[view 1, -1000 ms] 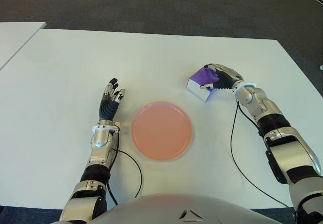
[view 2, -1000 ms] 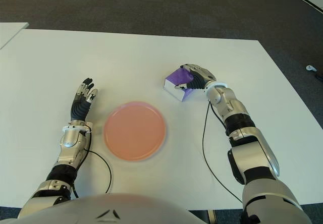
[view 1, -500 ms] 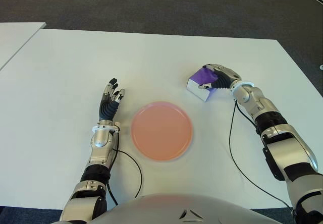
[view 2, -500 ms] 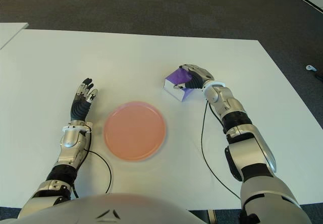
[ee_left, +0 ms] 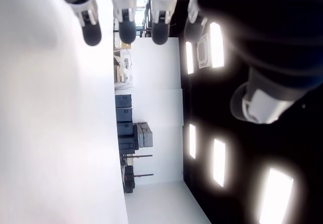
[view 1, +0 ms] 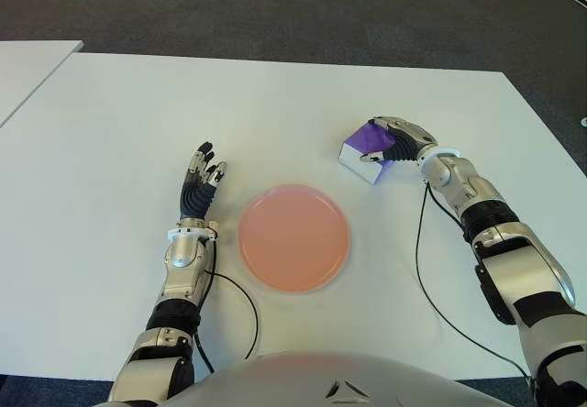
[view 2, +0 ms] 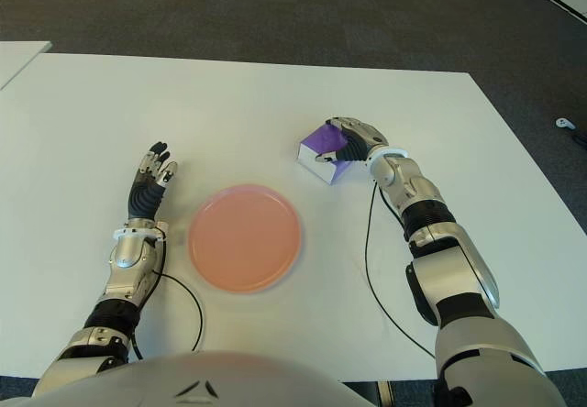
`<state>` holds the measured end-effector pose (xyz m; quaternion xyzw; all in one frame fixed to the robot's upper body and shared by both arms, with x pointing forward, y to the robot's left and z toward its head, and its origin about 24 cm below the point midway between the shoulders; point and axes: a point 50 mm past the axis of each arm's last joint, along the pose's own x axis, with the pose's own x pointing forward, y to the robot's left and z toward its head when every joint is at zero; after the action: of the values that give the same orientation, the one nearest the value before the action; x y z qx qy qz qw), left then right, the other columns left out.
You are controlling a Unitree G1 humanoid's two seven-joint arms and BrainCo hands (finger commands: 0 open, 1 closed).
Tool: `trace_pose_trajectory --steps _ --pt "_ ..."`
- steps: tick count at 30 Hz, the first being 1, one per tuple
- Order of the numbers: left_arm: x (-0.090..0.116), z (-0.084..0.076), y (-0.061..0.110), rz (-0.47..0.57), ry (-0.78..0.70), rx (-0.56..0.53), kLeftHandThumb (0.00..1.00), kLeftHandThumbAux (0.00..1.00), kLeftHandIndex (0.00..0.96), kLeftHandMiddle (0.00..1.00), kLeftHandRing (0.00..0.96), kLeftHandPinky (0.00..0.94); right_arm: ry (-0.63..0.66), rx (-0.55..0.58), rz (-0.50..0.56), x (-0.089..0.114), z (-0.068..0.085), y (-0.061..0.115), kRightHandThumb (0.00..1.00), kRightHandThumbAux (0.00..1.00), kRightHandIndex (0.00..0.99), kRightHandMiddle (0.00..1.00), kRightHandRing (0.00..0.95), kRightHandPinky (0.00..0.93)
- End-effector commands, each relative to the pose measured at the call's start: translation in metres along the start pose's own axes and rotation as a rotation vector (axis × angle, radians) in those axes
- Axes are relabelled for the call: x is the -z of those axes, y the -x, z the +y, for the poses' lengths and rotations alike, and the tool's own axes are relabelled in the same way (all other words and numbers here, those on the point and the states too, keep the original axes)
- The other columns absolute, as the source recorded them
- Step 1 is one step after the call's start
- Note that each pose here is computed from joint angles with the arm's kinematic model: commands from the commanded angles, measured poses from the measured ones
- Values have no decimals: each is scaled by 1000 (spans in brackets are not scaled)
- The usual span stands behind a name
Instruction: Put the tissue paper into the plate.
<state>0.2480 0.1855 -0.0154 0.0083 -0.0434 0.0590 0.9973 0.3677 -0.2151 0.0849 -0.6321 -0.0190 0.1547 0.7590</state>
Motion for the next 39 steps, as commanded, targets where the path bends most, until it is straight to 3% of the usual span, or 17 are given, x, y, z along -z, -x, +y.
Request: trace_pose_trajectory --steps 1,28,36,39 --pt "23 -1 21 125 3 -17 0 510 0 0 0 0 6 -12 -19 -5 4 -3 305 441 2 0 0 50" --pt "22 1 23 114 -8 -20 0 504 0 0 0 0 97 -85 -44 -10 13 -7 286 459 0 0 0 2" --pt "22 1 23 116 -3 -20 0 505 0 0 0 0 129 -137 -74 -17 29 -5 325 496 0 0 0 0" --pt "21 1 23 117 -3 -22 0 503 0 0 0 0 150 -172 -83 -22 44 -4 345 508 0 0 0 0"
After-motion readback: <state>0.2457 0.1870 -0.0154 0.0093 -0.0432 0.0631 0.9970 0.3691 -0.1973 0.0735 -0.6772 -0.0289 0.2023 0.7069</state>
